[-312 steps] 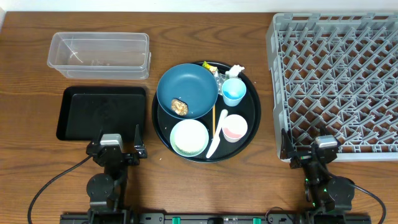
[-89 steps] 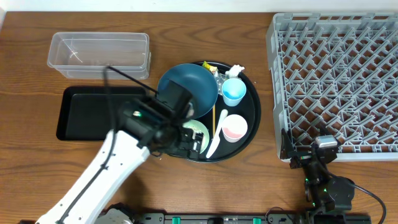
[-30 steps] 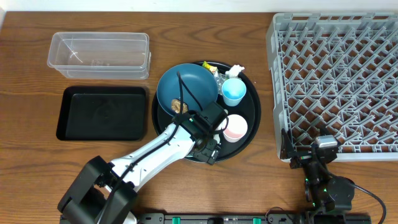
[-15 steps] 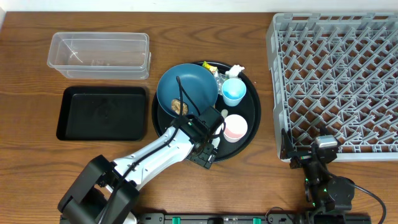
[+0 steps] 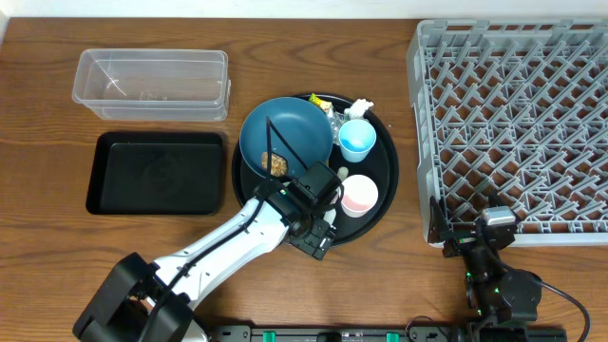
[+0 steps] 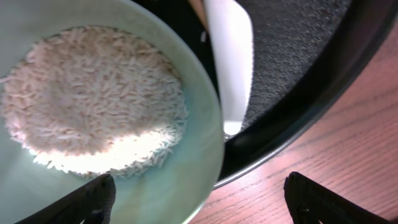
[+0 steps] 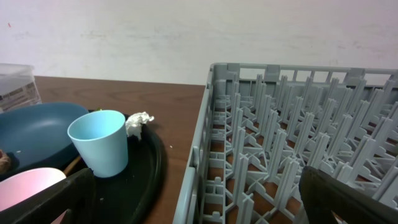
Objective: Sort waste into correct bins and load items into the dishwasher rack
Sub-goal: 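Grasp the rim of the mint-green rice bowl with the left gripper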
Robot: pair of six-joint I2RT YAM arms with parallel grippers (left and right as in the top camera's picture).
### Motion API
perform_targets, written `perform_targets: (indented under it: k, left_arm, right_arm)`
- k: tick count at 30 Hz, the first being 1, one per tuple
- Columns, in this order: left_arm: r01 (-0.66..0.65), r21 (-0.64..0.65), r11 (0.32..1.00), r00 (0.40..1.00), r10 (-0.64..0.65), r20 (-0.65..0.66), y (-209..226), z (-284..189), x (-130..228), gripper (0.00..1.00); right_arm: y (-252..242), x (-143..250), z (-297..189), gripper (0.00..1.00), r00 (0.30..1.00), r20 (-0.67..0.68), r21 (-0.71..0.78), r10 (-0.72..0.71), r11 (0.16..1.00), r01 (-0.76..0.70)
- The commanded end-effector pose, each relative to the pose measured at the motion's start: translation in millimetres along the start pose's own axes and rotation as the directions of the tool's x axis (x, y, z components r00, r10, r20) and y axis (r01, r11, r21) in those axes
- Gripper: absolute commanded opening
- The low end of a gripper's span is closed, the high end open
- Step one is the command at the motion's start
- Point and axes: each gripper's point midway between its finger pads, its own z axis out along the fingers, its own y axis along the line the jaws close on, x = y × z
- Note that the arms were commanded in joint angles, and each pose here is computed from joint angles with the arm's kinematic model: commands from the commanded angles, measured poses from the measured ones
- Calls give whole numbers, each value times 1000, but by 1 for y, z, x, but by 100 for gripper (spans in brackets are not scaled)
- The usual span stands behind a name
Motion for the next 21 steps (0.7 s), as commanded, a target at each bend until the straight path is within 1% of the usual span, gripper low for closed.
perform_targets:
  k: [1,6,8,9,14,19,21]
  left_arm:
    - [-45,32,998,999,46,-18,-11,3,1,88]
    - [-68,33,997,997,69,-34,-17,7,5,88]
    - [-68,32,997,997,69,-36,-17,8,5,83]
    - [-68,29,997,997,69,-36,-17,8,5,82]
    - [-54,-37,998,998,53,-25,-6,8,3,79]
    - [-55,-77,996,998,54,-18,1,8,1,74]
    - [-54,-91,994,998,53,-19,4,9,1,73]
  right_arm:
    - [-2,2,0,99,1000,-5,8,13,1000,-13]
    - [-2,2,0,99,1000,-5,8,13,1000,-13]
    - [-2,2,0,99,1000,-5,8,13,1000,-13]
    - [-2,2,0,99,1000,-5,8,13,1000,-13]
    - [-2,2,0,99,1000,-5,8,13,1000,-13]
    - [-2,2,0,99,1000,-5,8,13,1000,-13]
    - [-2,2,0,99,1000,-5,8,13,1000,-13]
